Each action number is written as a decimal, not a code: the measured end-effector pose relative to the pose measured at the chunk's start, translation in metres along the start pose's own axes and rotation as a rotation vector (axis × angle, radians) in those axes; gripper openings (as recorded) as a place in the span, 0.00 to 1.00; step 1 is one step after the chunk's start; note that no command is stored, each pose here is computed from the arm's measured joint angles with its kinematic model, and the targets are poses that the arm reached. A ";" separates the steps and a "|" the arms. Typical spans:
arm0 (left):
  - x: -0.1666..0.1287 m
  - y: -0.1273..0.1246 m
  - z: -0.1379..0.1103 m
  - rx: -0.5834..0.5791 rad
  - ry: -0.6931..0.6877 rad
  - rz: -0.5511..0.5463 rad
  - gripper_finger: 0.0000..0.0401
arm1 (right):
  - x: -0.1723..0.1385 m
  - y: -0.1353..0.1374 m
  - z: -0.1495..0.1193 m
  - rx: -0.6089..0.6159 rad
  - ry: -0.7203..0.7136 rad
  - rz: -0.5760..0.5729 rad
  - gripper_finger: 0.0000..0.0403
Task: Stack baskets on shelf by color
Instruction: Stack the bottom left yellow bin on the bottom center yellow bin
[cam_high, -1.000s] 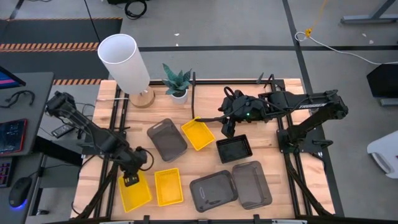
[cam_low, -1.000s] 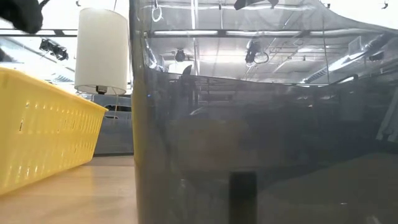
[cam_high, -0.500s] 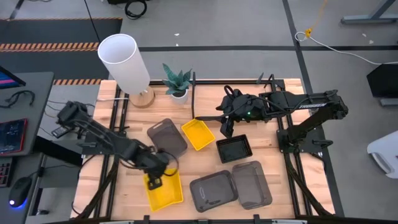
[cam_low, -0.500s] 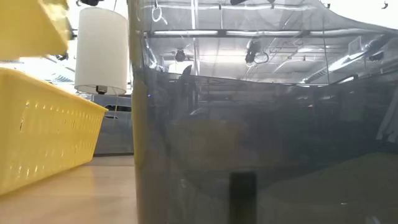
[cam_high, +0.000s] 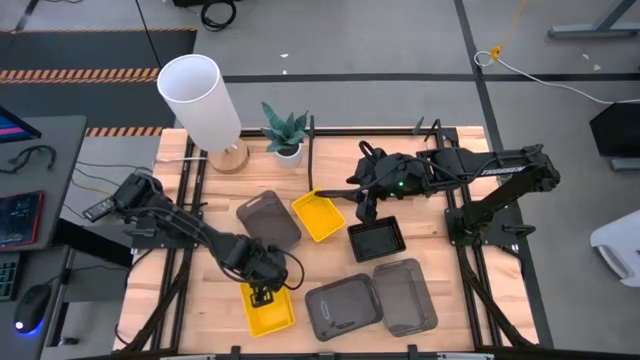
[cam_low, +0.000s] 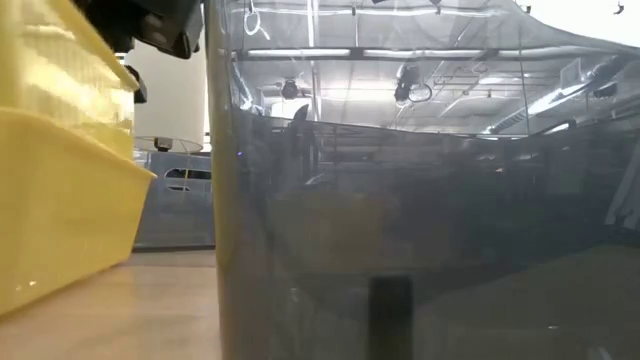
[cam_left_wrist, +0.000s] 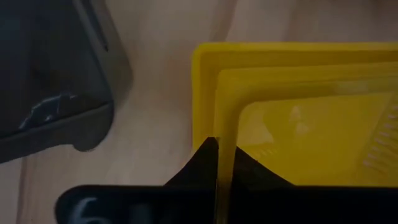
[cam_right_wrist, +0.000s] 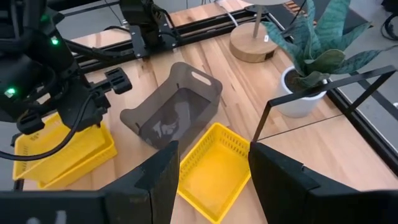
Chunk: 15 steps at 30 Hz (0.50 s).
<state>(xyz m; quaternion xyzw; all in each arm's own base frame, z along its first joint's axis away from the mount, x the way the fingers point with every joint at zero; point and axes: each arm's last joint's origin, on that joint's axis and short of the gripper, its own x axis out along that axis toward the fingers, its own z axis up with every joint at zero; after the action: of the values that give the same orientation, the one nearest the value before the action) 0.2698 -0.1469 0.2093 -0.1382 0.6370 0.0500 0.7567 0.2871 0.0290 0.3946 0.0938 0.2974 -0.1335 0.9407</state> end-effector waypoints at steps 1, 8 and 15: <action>0.000 0.000 0.000 0.002 0.002 0.000 0.04 | 0.000 0.000 0.000 -0.001 0.001 0.002 0.49; 0.000 0.000 0.001 -0.004 -0.013 0.008 0.24 | 0.000 0.000 0.000 -0.006 0.003 0.006 0.49; -0.005 0.005 0.004 -0.070 0.016 -0.044 0.44 | 0.000 0.000 0.000 -0.008 0.003 0.006 0.49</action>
<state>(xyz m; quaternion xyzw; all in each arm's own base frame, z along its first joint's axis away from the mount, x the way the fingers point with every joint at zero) 0.2716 -0.1405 0.2142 -0.1790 0.6376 0.0547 0.7473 0.2871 0.0291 0.3945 0.0912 0.2991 -0.1293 0.9410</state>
